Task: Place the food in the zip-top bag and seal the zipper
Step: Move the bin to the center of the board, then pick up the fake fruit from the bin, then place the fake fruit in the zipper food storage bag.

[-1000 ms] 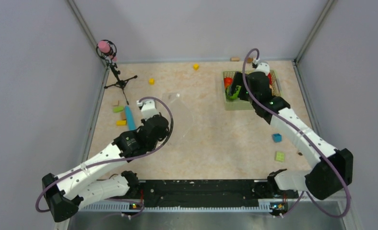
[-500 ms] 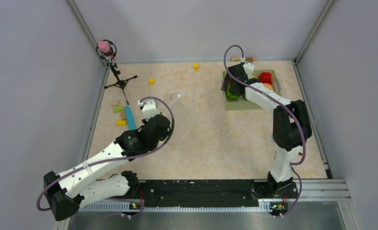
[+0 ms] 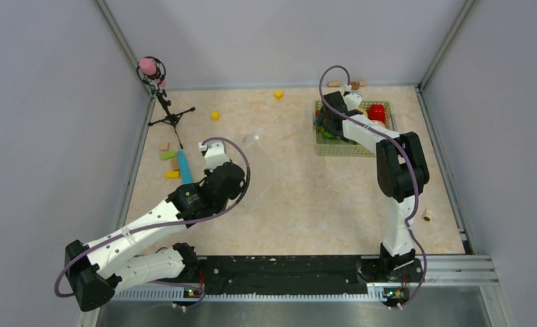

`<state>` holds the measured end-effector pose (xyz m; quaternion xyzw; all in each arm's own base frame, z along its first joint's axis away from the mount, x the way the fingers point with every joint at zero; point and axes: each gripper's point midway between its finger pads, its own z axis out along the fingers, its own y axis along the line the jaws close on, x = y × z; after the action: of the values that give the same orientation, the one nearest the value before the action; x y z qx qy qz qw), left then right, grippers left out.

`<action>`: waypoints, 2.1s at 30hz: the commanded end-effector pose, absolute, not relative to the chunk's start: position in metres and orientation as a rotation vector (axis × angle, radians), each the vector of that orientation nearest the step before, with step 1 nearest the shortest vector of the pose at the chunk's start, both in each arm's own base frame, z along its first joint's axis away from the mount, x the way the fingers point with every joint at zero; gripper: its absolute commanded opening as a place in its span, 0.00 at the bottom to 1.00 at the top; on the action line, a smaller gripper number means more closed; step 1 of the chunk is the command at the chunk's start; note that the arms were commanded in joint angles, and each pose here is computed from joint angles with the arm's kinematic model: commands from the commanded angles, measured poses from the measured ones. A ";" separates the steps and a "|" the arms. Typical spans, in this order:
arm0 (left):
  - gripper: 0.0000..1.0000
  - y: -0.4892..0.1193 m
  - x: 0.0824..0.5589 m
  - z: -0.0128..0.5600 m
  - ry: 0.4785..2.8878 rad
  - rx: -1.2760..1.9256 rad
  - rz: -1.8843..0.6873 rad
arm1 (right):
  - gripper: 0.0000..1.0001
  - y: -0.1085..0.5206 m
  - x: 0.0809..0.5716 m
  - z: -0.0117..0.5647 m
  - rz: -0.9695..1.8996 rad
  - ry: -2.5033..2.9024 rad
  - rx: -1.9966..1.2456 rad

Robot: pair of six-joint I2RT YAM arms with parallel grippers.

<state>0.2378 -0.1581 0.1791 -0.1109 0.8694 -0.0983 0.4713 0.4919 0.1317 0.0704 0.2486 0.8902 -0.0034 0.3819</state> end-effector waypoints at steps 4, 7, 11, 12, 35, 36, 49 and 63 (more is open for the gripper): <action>0.00 -0.164 0.244 0.182 2.117 -0.263 -0.248 | 0.92 0.133 0.503 0.049 0.005 2.264 0.675; 0.00 -0.165 0.245 0.181 2.119 -0.261 -0.248 | 0.85 0.134 0.498 0.044 0.028 2.263 0.670; 0.00 -0.166 0.245 0.181 2.124 -0.252 -0.249 | 0.73 0.142 0.487 0.041 0.108 2.276 0.633; 0.00 -0.167 0.245 0.181 2.124 -0.251 -0.251 | 0.70 0.144 0.482 0.039 0.124 2.283 0.625; 0.00 -0.175 0.242 0.179 2.151 -0.224 -0.287 | 0.58 0.224 0.316 0.108 0.309 2.177 0.340; 0.00 -0.175 0.242 0.179 2.153 -0.224 -0.287 | 0.58 0.222 0.314 0.119 0.326 2.147 0.340; 0.00 -0.178 0.241 0.177 2.175 -0.217 -0.291 | 0.57 0.295 0.217 0.278 1.167 1.660 -0.250; 0.00 -0.184 0.230 0.190 2.160 -0.196 -0.419 | 0.62 0.376 0.244 0.240 0.825 1.872 -0.179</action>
<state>0.2297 -0.1785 0.1665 -0.0737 0.8902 -0.1270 0.4313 0.2237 0.3699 0.2257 -0.1309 0.7789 0.3804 0.4810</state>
